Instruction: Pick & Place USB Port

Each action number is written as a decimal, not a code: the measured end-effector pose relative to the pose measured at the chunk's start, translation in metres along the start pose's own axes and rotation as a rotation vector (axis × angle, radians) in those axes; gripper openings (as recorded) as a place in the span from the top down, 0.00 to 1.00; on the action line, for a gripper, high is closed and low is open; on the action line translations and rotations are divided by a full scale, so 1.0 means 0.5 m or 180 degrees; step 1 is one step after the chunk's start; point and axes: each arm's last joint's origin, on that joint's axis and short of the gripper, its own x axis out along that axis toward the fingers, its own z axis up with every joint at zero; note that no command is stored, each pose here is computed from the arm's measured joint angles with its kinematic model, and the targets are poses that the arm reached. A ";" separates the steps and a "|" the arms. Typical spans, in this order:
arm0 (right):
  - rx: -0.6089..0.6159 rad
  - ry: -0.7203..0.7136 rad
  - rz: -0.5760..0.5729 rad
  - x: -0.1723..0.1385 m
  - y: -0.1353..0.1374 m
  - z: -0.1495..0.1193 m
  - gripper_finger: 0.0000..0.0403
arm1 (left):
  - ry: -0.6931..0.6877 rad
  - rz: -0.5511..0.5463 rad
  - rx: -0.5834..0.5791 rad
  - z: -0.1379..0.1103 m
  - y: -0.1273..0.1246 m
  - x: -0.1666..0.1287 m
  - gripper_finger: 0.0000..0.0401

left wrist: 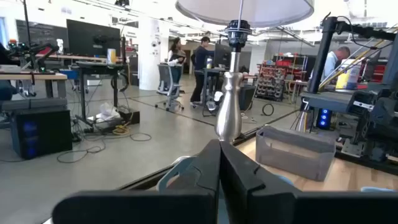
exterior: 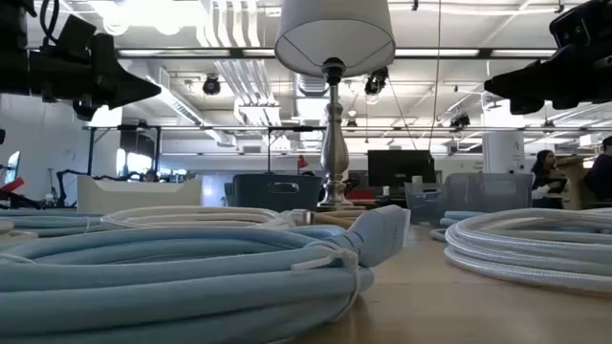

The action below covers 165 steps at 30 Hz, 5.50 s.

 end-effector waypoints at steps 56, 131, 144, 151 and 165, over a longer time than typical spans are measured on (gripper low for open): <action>0.0000 0.0001 0.0000 0.000 0.000 0.000 0.79 | 0.0001 0.0000 0.0000 0.000 0.000 0.000 0.97; 0.0000 0.0000 0.0000 0.000 0.000 0.000 0.80 | 0.0001 0.0001 0.0001 0.000 0.000 0.000 0.97; 0.0000 0.0000 0.0000 0.000 0.000 0.000 0.81 | 0.0001 0.0000 0.0000 0.000 0.000 0.000 0.97; 0.0000 0.0000 0.0000 0.000 0.000 0.000 0.83 | 0.0000 -0.0001 -0.0001 0.000 0.000 0.000 0.97; 0.0000 0.0001 0.0000 0.000 0.000 0.000 0.79 | 0.0001 -0.0001 0.0000 0.000 0.000 0.000 0.97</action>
